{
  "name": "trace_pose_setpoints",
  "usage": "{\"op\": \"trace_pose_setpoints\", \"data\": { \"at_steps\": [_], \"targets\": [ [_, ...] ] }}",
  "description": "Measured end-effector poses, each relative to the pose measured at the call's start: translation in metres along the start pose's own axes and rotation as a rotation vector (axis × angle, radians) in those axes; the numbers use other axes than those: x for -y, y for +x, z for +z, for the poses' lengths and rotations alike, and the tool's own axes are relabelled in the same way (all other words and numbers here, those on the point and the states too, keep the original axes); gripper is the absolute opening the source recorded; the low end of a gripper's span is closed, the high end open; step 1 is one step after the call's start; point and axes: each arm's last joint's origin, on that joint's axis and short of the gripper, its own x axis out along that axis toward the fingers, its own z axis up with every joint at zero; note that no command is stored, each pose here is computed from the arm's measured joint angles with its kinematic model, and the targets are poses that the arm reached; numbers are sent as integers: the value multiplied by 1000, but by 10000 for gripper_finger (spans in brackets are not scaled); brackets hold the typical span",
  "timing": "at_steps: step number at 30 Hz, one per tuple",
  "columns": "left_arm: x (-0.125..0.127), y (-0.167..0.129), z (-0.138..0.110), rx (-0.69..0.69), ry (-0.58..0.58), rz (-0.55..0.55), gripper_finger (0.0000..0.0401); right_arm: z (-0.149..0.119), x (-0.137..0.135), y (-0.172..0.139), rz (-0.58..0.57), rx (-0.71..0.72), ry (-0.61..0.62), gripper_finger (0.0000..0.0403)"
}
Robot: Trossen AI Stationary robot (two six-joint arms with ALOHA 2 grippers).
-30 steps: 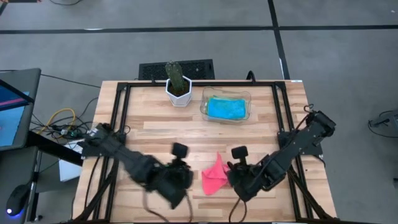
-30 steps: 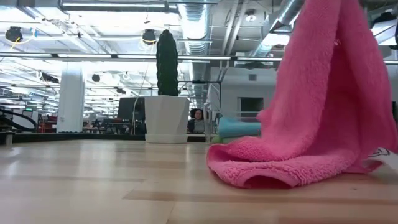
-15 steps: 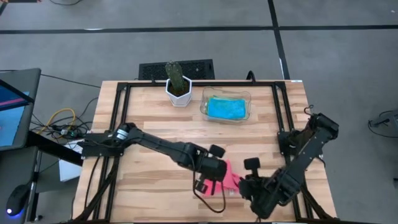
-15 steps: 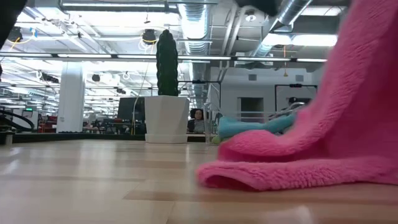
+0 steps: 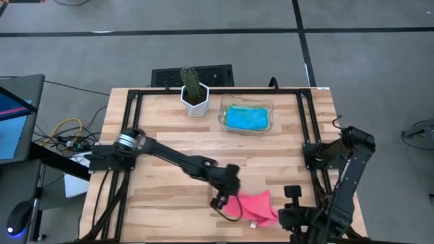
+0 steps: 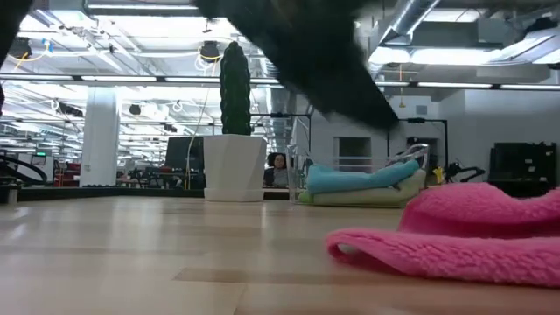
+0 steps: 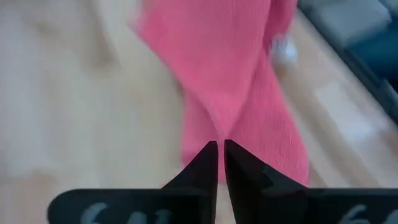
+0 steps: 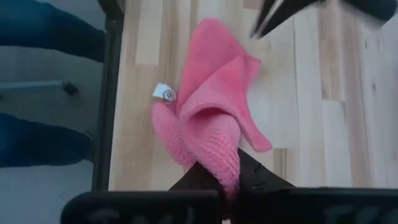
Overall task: Fold microfiber towels
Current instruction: Fold the pink towel
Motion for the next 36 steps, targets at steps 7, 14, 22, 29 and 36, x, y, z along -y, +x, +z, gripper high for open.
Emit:
{"op": "trace_pose_setpoints", "data": {
  "at_steps": [7, 14, 22, 29, 36],
  "targets": [
    [5, -83, -35, 823, -60, 199, 6, 5, 4, 2, -34, 33, 15, 33],
    [-21, -64, -43, 826, -178, 187, 43, 13, 10, 7, -41, 30, 50, 25],
    [-36, -17, 2, 619, -12, 160, 146, 16, 10, 9, 5, 9, 80, 34],
    [-69, 16, 15, 592, 92, -14, 185, 11, 6, 8, 90, -99, 98, 23],
    [-97, 38, 13, 511, 192, -144, 187, 12, 7, 9, 113, -133, 56, 29]
  ]
}}
